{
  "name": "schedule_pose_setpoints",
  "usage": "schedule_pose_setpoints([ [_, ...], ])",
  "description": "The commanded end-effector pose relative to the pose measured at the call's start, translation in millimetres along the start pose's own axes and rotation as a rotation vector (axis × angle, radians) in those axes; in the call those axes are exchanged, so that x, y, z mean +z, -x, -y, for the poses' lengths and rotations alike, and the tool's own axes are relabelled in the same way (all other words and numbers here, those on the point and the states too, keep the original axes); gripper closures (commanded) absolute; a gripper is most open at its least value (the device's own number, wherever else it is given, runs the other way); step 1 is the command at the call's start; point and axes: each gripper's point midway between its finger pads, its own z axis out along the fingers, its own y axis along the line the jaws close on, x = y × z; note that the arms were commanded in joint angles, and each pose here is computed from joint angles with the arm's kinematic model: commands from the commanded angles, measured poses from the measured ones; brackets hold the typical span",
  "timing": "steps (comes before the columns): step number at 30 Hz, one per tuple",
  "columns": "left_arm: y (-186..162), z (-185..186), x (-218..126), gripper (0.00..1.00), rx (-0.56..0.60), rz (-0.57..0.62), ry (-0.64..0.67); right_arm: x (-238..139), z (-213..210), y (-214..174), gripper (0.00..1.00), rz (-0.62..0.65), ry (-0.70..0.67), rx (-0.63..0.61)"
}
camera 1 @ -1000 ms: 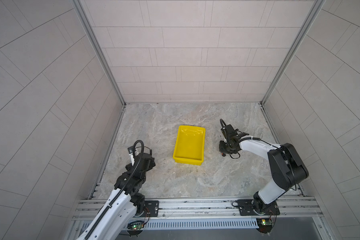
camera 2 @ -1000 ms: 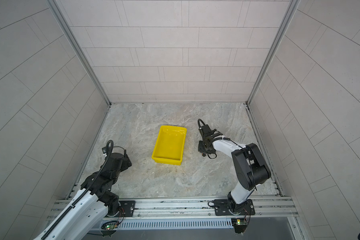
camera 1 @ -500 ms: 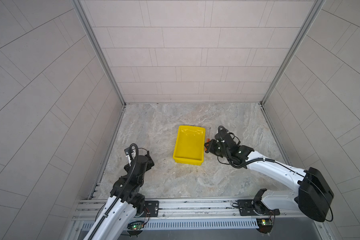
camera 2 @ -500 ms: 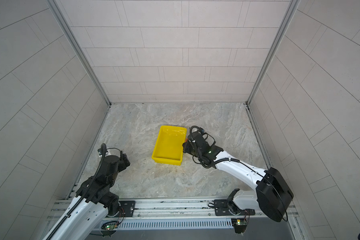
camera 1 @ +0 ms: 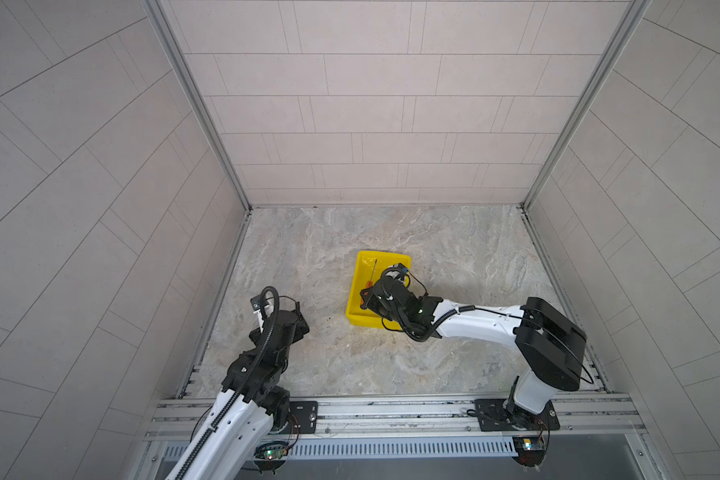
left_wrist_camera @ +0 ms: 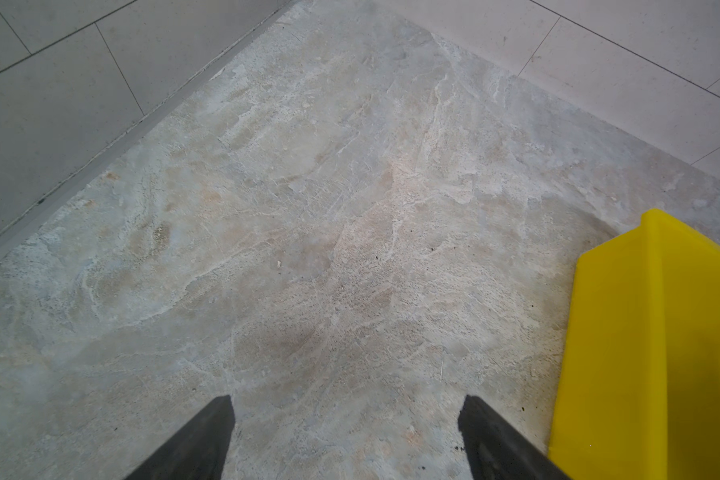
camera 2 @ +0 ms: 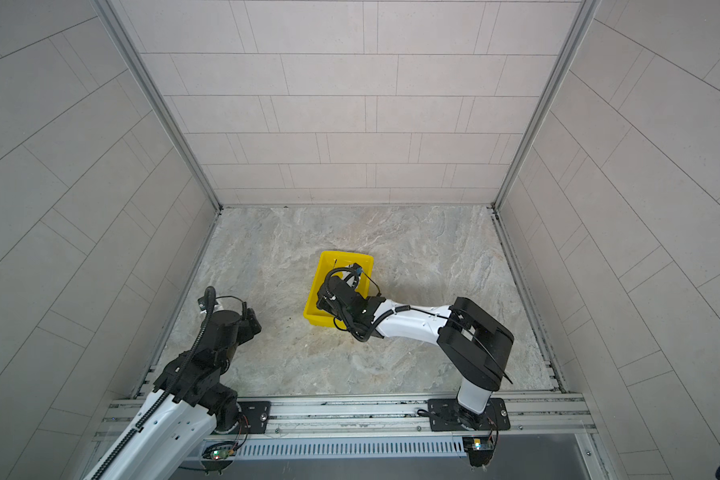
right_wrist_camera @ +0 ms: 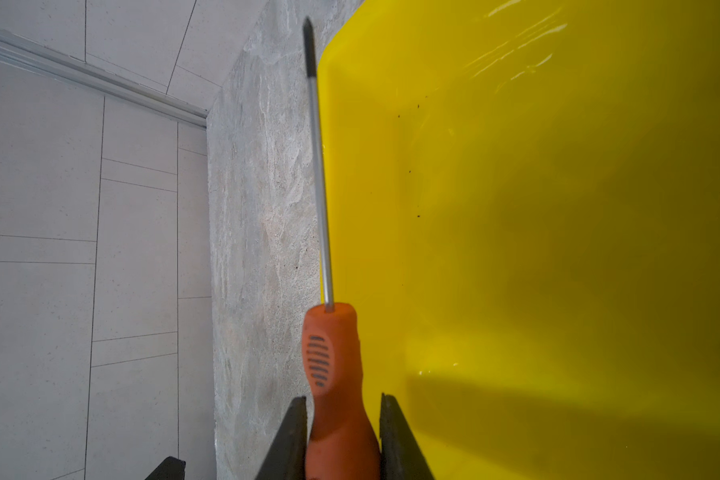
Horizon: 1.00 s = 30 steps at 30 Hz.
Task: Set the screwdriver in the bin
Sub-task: 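Carry the screwdriver with the right gripper over the yellow bin, then open the right gripper to drop the screwdriver into the bin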
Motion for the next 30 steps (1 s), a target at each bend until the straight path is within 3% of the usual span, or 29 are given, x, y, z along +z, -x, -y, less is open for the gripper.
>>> schedule_pose_setpoints([
  [1,-2.6,-3.2,0.2,0.09,0.014,-0.006,0.01,4.8,-6.1,7.2,0.96,0.03,0.01,0.037],
  [13,-0.7,-0.9,5.4,0.09,0.03,-0.014,0.031,42.9,35.7,22.0,0.88,0.007,-0.116,0.031],
  [22,-1.8,-0.9,6.6,0.1,0.037,-0.025,0.039,59.8,39.4,13.6,0.78,-0.066,-0.153,0.007],
  [30,-1.8,-2.0,4.5,0.1,0.032,-0.018,0.033,35.8,21.5,29.3,0.51,-0.039,-0.15,-0.058],
])
